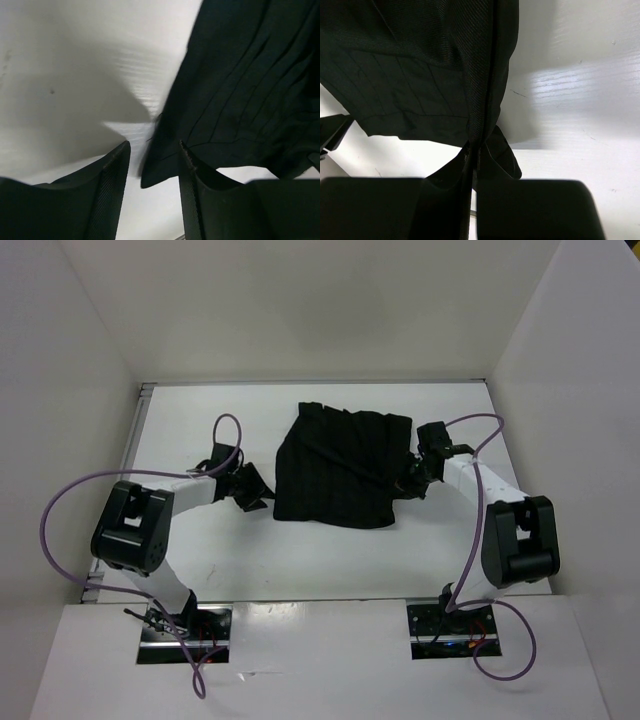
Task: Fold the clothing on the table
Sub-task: Flatten the skirt out
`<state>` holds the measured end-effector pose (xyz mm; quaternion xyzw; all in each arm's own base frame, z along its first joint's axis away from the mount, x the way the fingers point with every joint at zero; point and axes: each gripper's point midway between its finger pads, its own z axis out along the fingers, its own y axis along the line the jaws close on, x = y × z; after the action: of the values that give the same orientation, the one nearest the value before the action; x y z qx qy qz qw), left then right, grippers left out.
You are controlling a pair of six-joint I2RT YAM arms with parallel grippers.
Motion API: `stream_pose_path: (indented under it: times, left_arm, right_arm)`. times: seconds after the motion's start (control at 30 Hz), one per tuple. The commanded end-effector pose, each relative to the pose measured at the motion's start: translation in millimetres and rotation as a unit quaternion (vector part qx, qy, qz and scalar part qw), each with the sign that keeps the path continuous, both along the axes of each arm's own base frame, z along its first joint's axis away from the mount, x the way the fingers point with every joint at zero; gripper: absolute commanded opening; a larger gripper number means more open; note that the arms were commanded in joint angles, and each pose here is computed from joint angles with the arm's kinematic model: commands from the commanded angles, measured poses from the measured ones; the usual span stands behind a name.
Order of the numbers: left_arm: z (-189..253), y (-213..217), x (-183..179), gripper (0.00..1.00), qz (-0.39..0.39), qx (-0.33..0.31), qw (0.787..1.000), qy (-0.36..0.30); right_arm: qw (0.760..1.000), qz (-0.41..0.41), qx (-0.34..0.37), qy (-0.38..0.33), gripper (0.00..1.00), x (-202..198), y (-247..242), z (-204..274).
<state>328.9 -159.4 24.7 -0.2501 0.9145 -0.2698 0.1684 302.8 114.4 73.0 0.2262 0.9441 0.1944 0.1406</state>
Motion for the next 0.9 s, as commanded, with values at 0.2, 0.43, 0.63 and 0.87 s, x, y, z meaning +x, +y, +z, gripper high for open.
stream_pose_path:
  times: [0.2, 0.43, 0.63, 0.87]
  left_arm:
    - [-30, -24, -8, 0.52, -0.038, -0.030, 0.998, 0.048]
    - [-58, -51, -47, 0.28, -0.081, -0.027, 0.991, 0.100]
    - [-35, -49, -24, 0.00, -0.083, -0.004, 0.995, 0.047]
    - [128, -12, 65, 0.00, -0.058, 0.011, 0.985, -0.165]
  right_arm:
    - [1.000, 0.000, 0.006, -0.014, 0.00, 11, 1, 3]
    - [1.000, -0.002, 0.012, -0.028, 0.00, 20, 1, 11]
    - [0.999, -0.010, 0.018, -0.047, 0.00, 27, -3, 22]
    - [0.982, -0.005, 0.022, -0.190, 0.00, 78, -18, 124]
